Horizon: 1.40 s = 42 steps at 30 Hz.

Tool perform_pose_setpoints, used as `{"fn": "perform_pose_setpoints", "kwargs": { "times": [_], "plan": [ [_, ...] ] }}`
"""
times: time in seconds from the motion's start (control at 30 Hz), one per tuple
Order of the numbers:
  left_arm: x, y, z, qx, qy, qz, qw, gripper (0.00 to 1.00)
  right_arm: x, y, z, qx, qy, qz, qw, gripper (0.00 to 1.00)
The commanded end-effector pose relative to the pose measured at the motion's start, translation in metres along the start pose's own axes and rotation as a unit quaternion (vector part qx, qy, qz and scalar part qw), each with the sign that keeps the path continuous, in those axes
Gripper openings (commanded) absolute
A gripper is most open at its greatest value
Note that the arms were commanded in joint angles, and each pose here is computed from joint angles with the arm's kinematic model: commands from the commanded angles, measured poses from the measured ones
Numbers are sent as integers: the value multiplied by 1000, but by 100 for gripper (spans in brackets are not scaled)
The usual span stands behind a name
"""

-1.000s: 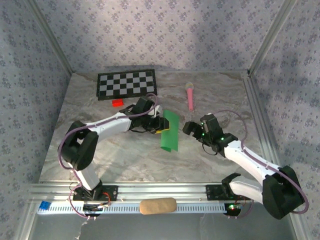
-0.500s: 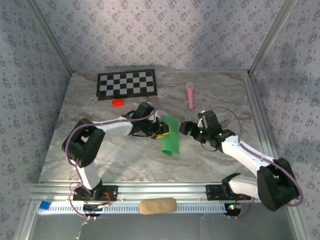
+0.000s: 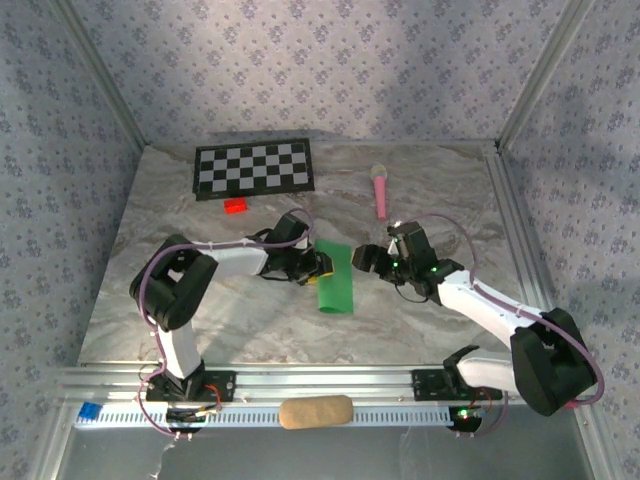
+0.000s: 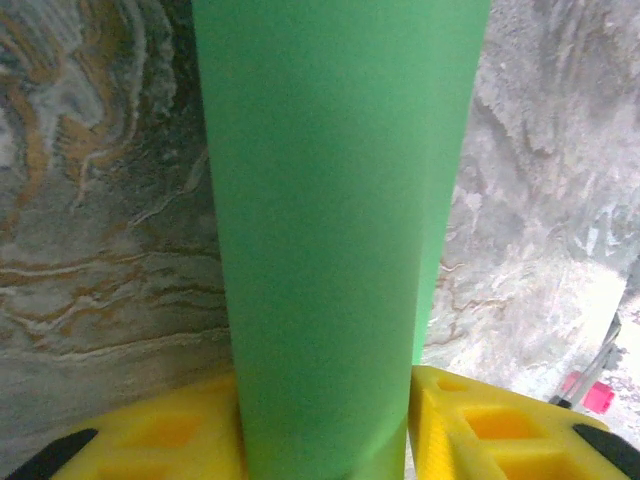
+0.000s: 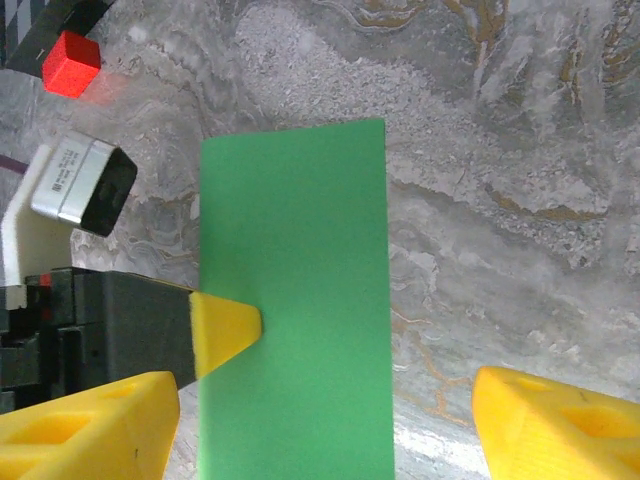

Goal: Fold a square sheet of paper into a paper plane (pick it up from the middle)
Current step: First fold the square sheet of paper in half at the center of the table.

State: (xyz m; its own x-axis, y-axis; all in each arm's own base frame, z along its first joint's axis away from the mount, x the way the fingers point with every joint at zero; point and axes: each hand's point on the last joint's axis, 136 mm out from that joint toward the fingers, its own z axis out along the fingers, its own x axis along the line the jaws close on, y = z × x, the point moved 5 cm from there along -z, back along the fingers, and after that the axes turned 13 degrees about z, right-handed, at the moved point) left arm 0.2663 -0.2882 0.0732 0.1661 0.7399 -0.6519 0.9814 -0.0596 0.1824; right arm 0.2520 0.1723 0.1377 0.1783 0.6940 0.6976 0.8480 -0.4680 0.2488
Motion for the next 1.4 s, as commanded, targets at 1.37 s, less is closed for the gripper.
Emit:
{"fn": "perform_pose_setpoints", "kwargs": {
  "times": [1.37],
  "plan": [
    [24, -4, -28, -10, 149, 56, 987, 47, 8, -5, 11, 2, -12, -4, 1000, 81]
  ]
}}
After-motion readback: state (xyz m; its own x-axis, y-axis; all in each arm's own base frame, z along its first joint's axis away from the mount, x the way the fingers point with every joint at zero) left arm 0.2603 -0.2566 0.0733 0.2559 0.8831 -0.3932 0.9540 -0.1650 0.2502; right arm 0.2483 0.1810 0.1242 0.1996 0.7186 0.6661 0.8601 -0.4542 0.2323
